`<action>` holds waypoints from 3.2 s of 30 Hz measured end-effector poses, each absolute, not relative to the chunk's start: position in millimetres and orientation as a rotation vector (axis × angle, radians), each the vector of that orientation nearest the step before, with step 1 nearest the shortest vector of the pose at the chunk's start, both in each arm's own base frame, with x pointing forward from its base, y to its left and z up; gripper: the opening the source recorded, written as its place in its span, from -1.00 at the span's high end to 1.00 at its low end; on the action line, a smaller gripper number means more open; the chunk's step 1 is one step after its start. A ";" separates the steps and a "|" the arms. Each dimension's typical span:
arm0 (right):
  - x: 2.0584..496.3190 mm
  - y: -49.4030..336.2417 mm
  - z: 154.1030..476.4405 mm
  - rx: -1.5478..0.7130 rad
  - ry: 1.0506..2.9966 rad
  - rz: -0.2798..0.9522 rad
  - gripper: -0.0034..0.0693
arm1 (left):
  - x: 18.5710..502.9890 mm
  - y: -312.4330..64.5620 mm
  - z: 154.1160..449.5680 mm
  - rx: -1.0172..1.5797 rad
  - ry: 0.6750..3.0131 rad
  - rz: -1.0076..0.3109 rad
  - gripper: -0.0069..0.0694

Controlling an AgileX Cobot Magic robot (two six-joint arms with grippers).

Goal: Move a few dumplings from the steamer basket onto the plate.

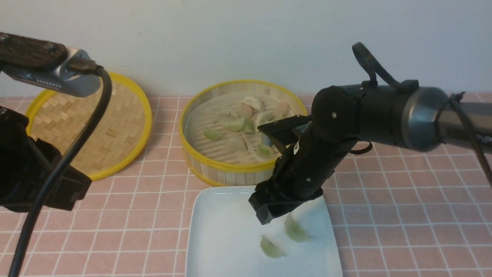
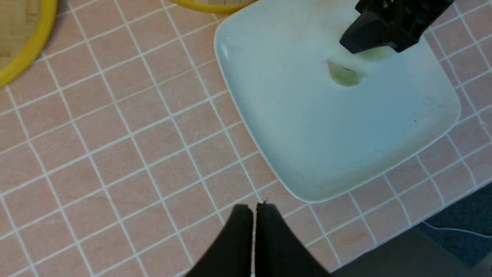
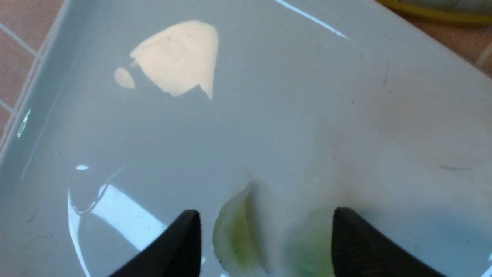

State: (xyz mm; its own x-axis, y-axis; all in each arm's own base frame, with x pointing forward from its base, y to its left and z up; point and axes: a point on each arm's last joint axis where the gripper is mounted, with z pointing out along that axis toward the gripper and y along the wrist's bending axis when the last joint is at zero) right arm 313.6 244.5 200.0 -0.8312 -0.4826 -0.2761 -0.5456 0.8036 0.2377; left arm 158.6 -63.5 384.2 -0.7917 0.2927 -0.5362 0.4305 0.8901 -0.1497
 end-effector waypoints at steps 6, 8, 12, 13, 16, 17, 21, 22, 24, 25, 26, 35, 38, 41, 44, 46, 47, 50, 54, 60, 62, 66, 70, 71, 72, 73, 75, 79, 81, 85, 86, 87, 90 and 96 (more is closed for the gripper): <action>312.3 236.5 280.0 -0.802 2.692 0.392 -0.34 | 157.6 -63.3 384.8 0.536 2.532 -0.358 0.84; 301.4 223.3 320.4 -0.775 2.622 0.348 -0.04 | 156.3 -62.7 385.7 0.535 2.527 -0.355 0.84; 249.4 172.0 409.5 -0.634 2.414 0.267 0.72 | 150.6 -60.8 392.4 0.521 2.463 -0.351 0.84; 231.2 155.9 427.9 -0.583 2.354 0.263 0.81 | 149.6 -60.5 394.8 0.514 2.437 -0.351 0.84; 182.2 115.3 457.3 -0.462 2.205 0.284 0.91 | 147.6 -60.0 397.5 0.493 2.375 -0.357 0.84; 165.3 102.1 462.0 -0.418 2.153 0.306 0.93 | 147.3 -60.2 396.6 0.486 2.361 -0.363 0.84; 83.1 41.2 444.7 -0.297 1.796 0.411 0.94 | 149.0 -62.6 392.9 0.448 2.303 -0.407 0.84; 72.0 33.4 443.2 -0.288 1.727 0.426 0.94 | 149.5 -63.1 392.5 0.444 2.297 -0.414 0.84; 47.0 16.5 415.9 -0.265 1.587 0.462 0.94 | 151.1 -64.3 391.6 0.433 2.280 -0.431 0.84; 37.7 10.4 401.4 -0.247 1.537 0.487 0.94 | 151.9 -65.0 390.6 0.430 2.272 -0.439 0.84; 33.4 7.8 386.3 -0.236 1.518 0.504 0.94 | 152.6 -65.6 389.7 0.432 2.264 -0.444 0.84; 15.7 -11.2 327.8 -0.117 1.351 0.536 0.94 | 140.8 -62.5 385.5 0.433 2.148 -0.443 0.84; 15.2 -11.0 329.6 -0.113 1.321 0.550 0.94 | 115.3 -54.4 390.2 0.413 2.028 -0.432 0.84; 14.9 -11.3 330.5 -0.109 1.310 0.552 0.94 | 73.9 -41.2 393.5 0.375 1.828 -0.414 0.84; 14.7 -11.4 330.8 -0.110 1.306 0.551 0.94 | 47.8 -32.6 386.8 0.340 1.693 -0.409 0.84; 14.6 -11.4 330.8 -0.110 1.305 0.551 0.94 | 33.6 -28.7 379.7 0.321 1.629 -0.420 0.84; 14.6 -11.4 330.8 -0.111 1.305 0.551 0.94 | 26.7 -27.3 375.5 0.314 1.603 -0.433 0.84; 14.6 -11.5 330.9 -0.111 1.305 0.550 0.94 | 14.5 -25.2 366.0 0.304 1.566 -0.461 0.84; 14.6 -11.5 330.9 -0.111 1.305 0.550 0.94 | 4.9 -23.1 356.0 0.303 1.539 -0.468 0.84; 14.6 -11.4 331.0 -0.112 1.303 0.551 0.94 | 5.1 -22.9 349.1 0.306 1.547 -0.460 0.84; 14.5 -11.4 331.1 -0.112 1.302 0.551 0.94 | 8.0 -22.5 345.3 0.307 1.553 -0.440 0.84; 14.5 -11.3 331.1 -0.113 1.301 0.552 0.94 | 22.0 -18.8 325.1 0.273 1.560 -0.336 0.84; 14.4 -11.3 331.2 -0.113 1.301 0.553 0.94 | 35.9 -12.0 282.5 0.198 1.602 -0.176 0.84; 14.4 -11.3 331.2 -0.113 1.301 0.553 0.94 | 39.5 -8.9 261.0 0.148 1.614 -0.124 0.84; 14.4 -11.3 331.2 -0.112 1.301 0.553 0.94 | 41.5 -8.2 252.6 0.135 1.627 -0.110 0.84; 14.4 -11.2 331.3 -0.113 1.300 0.554 0.94 | 45.3 -6.7 233.8 0.111 1.656 -0.081 0.84; 14.4 -11.2 331.4 -0.113 1.299 0.555 0.94 | 49.5 -5.6 212.3 0.094 1.717 -0.056 0.84; 14.4 -11.3 331.4 -0.114 1.298 0.552 0.94 | 53.3 -3.2 175.6 0.081 1.835 -0.007 0.84; 14.4 -11.3 331.4 -0.114 1.298 0.552 0.94 | 52.9 -3.1 172.2 0.083 1.858 -0.004 0.84; 14.4 -11.3 331.4 -0.114 1.298 0.552 0.93 | 52.4 -3.2 170.2 0.085 1.878 -0.005 0.84; 14.4 -11.3 331.4 -0.114 1.298 0.552 0.93 | 52.4 -3.2 170.2 0.084 1.878 -0.006 0.84; 14.4 -11.3 331.4 -0.114 1.298 0.552 0.93 | 52.4 -3.2 170.2 0.084 1.878 -0.006 0.84; 14.4 -11.3 331.4 -0.114 1.298 0.552 0.93 | 52.4 -3.2 170.2 0.084 1.878 -0.006 0.84; 14.4 -11.3 331.4 -0.114 1.298 0.552 0.93 | 52.4 -3.2 170.2 0.081 1.879 -0.008 0.84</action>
